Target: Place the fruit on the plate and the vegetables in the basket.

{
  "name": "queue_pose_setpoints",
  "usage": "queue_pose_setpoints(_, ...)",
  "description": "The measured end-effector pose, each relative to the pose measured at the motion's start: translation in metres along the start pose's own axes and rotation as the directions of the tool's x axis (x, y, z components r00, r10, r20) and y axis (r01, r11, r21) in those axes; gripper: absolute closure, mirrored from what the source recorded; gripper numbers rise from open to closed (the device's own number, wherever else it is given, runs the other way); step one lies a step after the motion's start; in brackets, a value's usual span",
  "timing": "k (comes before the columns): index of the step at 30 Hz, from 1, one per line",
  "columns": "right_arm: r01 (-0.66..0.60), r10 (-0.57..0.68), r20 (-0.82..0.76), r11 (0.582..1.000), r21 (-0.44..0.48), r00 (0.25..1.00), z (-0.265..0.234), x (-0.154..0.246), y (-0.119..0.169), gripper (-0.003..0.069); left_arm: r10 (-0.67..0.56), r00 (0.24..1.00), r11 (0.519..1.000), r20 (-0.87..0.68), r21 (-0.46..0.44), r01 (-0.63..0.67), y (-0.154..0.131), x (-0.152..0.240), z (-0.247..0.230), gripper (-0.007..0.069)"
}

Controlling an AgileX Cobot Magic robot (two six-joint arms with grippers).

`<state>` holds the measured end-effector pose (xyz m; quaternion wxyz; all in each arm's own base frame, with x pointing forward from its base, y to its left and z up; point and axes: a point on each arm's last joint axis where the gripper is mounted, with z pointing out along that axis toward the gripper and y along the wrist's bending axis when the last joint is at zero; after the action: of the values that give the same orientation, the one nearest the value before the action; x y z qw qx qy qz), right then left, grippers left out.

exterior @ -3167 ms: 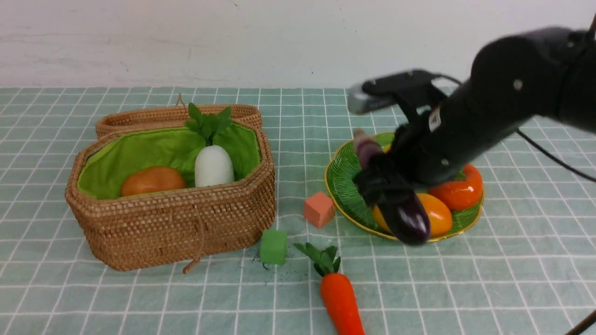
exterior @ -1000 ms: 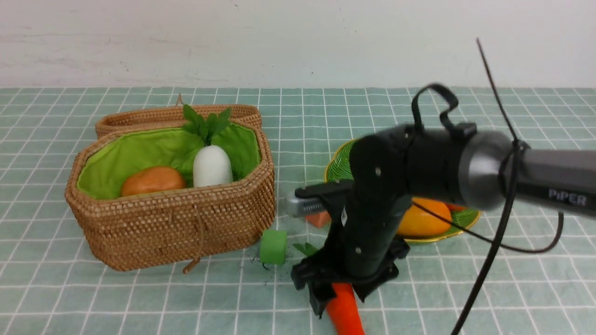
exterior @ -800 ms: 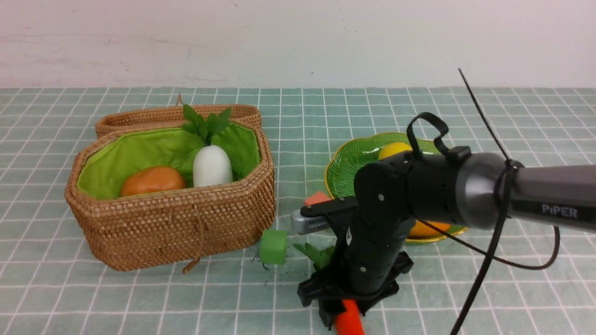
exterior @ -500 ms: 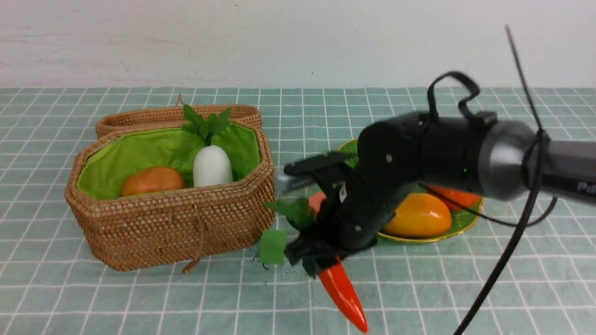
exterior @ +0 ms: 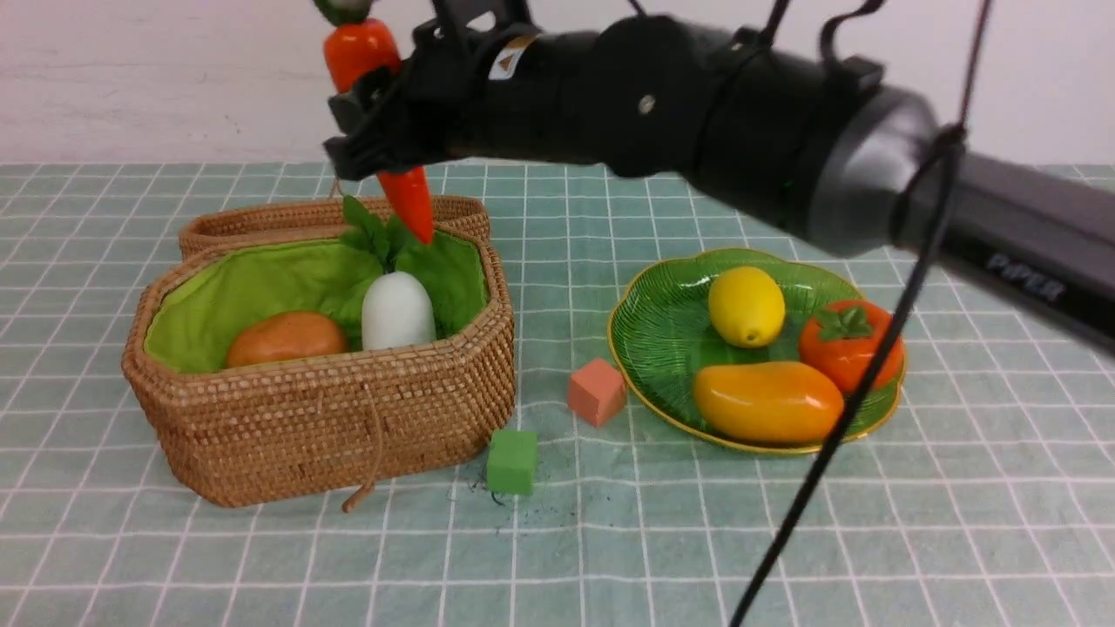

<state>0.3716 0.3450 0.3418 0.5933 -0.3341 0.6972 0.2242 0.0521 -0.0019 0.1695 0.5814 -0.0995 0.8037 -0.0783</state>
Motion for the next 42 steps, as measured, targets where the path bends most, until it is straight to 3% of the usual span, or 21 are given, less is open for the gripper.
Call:
queue_pose_setpoints(5,0.011,-0.012,-0.024,1.0,-0.011,1.0,0.03,0.037,0.021,0.0321,0.0,1.0,1.0,0.0,0.0,0.0,0.0,0.0,0.0,0.0387)
queue_pose_setpoints(11,0.007,-0.007,-0.046,1.0,0.006,0.999,0.043,0.059,0.021,0.0306,0.0,1.0,1.0,0.0,0.0,0.0,0.0,0.0,0.0,0.0387)
queue_pose_setpoints(13,0.007,-0.007,-0.047,1.0,0.006,0.999,0.043,0.059,0.021,0.0267,0.0,1.0,1.0,0.0,0.0,0.0,0.0,0.0,0.0,0.0387)
queue_pose_setpoints(15,0.003,-0.003,-0.044,1.0,0.005,0.999,0.042,0.058,0.021,0.0139,0.0,1.0,1.0,0.0,0.0,0.0,0.0,0.0,0.0,0.0387)
queue_pose_setpoints(18,0.003,-0.005,-0.071,1.0,-0.024,0.997,0.038,0.055,0.022,0.0015,0.0,1.0,1.0,0.0,0.0,0.0,0.0,0.0,0.0,0.0387)
queue_pose_setpoints(20,0.034,-0.044,-0.122,0.996,-0.077,0.992,0.03,0.049,0.021,-0.0015,0.0,1.0,1.0,0.0,0.0,0.0,0.0,0.0,0.0,0.0387)
queue_pose_setpoints(24,0.102,-0.153,-0.254,0.974,-0.203,0.955,0.005,0.036,0.019,-0.0001,0.0,1.0,1.0,0.0,0.0,0.0,0.0,0.0,0.0,0.0387)
queue_pose_setpoints(27,0.138,-0.255,-0.388,0.942,-0.305,0.886,-0.03,0.022,0.012,0.0071,0.0,1.0,1.0,0.0,0.0,0.0,0.0,0.0,0.0,0.0387)
queue_pose_setpoints(28,0.132,-0.278,-0.467,0.938,-0.322,0.839,-0.049,0.015,0.006,0.0128,0.0,1.0,1.0,0.0,0.0,0.0,0.0,0.0,0.0,0.0387)
queue_pose_setpoints(30,0.082,-0.216,-0.611,0.967,-0.24,0.762,-0.083,0.005,-0.015,0.026,0.0,1.0,1.0,0.0,0.0,0.0,0.0,0.0,0.0,0.0387)
queue_pose_setpoints(33,0.022,-0.043,-0.732,0.999,-0.038,0.68,-0.124,-0.008,-0.048,0.0474,0.0,1.0,1.0,0.0,0.0,0.0,0.0,0.0,0.0,0.0387)
queue_pose_setpoints(36,-0.002,0.084,-0.719,0.993,0.115,0.689,-0.164,-0.024,-0.07,0.0636,0.0,1.0,1.0,0.0,0.0,0.0,0.0,0.0,0.0,0.0387)
queue_pose_setpoints(42,-0.073,0.219,-0.695,0.969,0.234,0.684,-0.236,-0.006,-0.066,0.0675,0.0,1.0,1.0,0.0,0.0,0.0,0.0,0.0,0.0,0.0387)
